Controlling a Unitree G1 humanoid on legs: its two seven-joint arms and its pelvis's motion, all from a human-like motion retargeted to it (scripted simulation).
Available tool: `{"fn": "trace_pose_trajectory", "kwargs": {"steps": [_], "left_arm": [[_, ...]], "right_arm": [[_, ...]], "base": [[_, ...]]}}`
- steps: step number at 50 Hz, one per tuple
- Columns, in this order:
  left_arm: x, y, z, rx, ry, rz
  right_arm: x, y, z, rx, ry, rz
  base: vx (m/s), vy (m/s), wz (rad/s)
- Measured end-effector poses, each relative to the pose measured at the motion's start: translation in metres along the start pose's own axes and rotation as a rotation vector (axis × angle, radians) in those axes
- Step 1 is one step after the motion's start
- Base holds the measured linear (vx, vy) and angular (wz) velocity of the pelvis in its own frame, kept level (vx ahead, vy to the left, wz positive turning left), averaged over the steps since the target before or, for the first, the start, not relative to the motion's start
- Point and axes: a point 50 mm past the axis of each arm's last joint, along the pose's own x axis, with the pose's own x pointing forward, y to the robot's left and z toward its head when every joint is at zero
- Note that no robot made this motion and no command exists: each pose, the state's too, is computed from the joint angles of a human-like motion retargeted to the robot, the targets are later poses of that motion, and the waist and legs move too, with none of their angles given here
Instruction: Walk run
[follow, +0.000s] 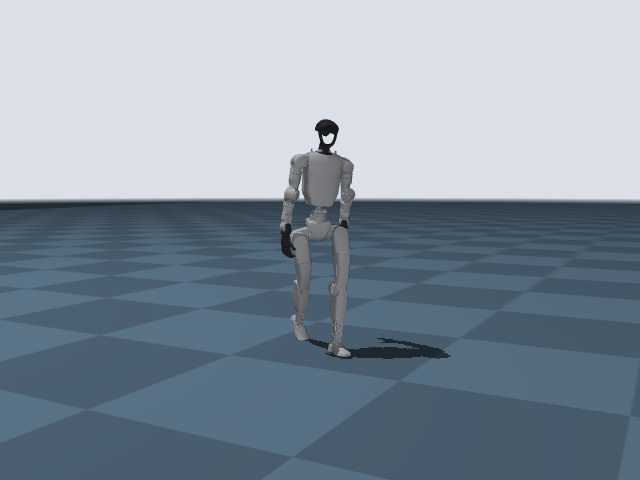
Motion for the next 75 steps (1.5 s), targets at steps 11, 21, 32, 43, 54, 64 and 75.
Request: {"fn": "trace_pose_trajectory", "kwargs": {"steps": [11, 21, 32, 43, 54, 64, 75], "left_arm": [[-0.031, 0.049, 0.165, 0.096, -0.443, 0.131], [-0.126, 0.083, 0.297, 0.345, -0.949, 0.331], [-0.082, 0.054, 0.256, 0.444, -0.779, 0.238], [-0.008, 0.021, 0.087, 0.491, -0.119, 0.023], [0.003, -0.027, 0.026, 0.043, -0.035, -0.118], [0.003, -0.036, 0.039, -0.036, -0.099, -0.171], [-0.011, 0.013, 0.119, -0.039, -0.335, -0.044]], "right_arm": [[-0.021, 0.052, -0.076, 0.017, 0.249, 0.124], [-0.029, 0.062, -0.096, 0.084, 0.327, 0.126], [-0.025, 0.046, -0.088, 0.164, 0.309, 0.077], [-0.007, -0.012, -0.021, 0.022, 0.123, 0.017], [-0.009, -0.075, 0.077, -0.115, -0.258, -0.147], [-0.003, -0.046, 0.041, -0.066, -0.159, -0.063], [-0.009, -0.002, -0.033, -0.039, 0.083, 0.0]], "base": [[0.72, 0.0, 0.09], [0.63, -0.01, 0.45], [0.85, -0.2, 0.46], [0.78, -0.27, -0.01], [0.67, -0.1, -0.16], [0.84, -0.14, 0.08], [0.85, 0.09, 0.74]]}}
